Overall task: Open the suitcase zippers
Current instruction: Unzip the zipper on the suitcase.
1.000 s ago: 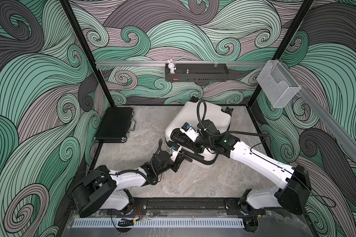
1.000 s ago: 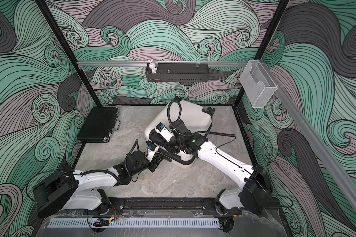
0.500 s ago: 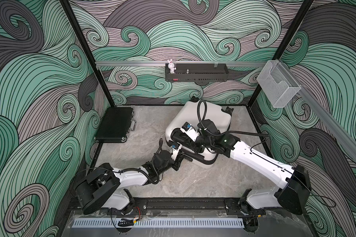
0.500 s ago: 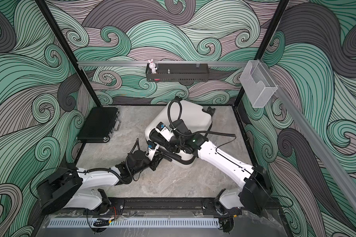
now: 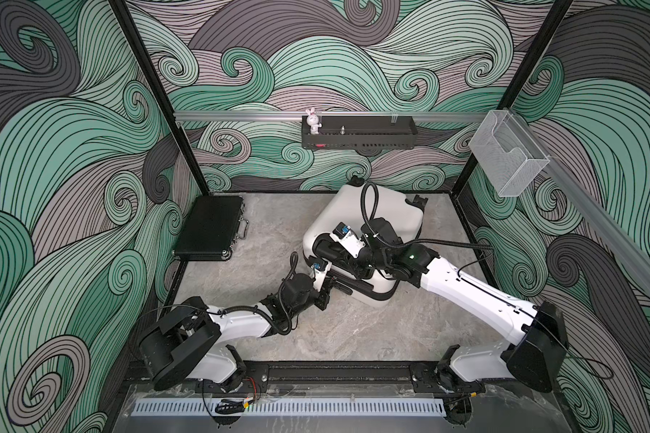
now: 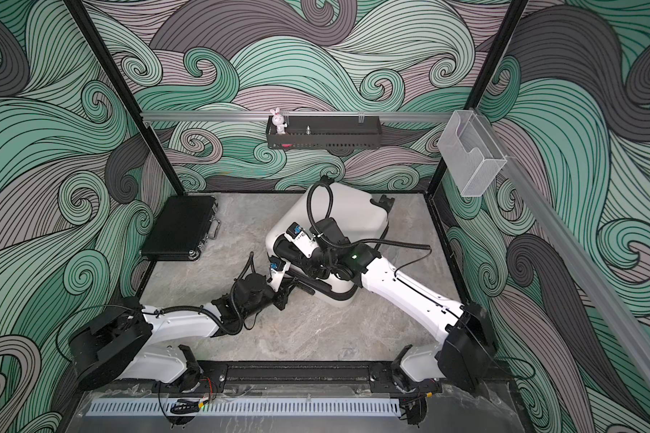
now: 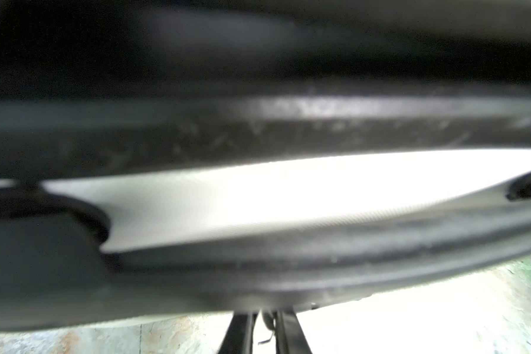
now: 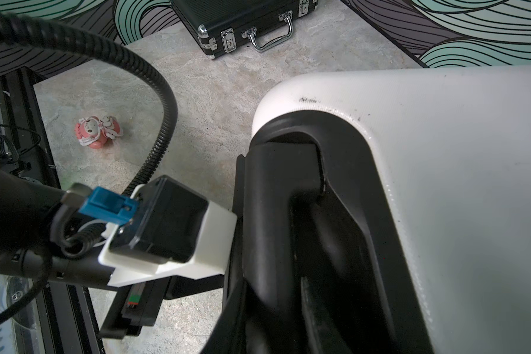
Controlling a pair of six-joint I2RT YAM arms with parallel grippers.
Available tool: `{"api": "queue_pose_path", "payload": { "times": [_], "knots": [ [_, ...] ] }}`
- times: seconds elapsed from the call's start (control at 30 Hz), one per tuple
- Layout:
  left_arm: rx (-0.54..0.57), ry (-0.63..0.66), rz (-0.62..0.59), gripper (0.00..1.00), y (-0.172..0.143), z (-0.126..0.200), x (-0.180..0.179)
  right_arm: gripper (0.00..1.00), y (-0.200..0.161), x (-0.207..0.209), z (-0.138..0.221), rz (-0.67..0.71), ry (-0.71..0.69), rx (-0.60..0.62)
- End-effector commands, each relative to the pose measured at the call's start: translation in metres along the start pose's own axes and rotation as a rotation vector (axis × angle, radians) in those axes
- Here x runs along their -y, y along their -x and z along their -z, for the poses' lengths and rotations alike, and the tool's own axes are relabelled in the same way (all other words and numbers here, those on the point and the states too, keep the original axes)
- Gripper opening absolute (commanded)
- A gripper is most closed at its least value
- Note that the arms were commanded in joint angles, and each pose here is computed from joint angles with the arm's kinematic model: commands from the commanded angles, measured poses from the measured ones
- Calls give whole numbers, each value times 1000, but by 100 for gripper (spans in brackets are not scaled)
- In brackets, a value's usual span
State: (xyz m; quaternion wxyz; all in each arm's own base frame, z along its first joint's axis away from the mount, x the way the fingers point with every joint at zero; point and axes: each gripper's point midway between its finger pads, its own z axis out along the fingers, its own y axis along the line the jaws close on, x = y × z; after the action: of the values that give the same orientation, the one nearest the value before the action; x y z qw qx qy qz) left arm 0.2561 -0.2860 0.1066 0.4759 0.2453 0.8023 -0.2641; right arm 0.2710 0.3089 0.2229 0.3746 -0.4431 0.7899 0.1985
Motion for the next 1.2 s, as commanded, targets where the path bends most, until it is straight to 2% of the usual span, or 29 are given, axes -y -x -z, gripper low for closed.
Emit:
{"api": "queue_pose_path", "payload": {
  "times": [0.0,0.47,0.8,1.0,1.17],
  "knots": [
    [74,-103,-5,12,31,0,25,0,77,0,38,5,-14,291],
    [120,-412,-84,7,45,18,92,0,85,14,20,-45,-59,268],
    [170,-513,-116,7,63,28,134,0,110,16,-13,-124,-31,288],
    [201,-553,-117,7,74,26,156,0,118,1,-31,-151,13,292],
    [176,-519,-116,7,68,21,153,0,118,-8,-34,-149,36,293]
  ]
}}
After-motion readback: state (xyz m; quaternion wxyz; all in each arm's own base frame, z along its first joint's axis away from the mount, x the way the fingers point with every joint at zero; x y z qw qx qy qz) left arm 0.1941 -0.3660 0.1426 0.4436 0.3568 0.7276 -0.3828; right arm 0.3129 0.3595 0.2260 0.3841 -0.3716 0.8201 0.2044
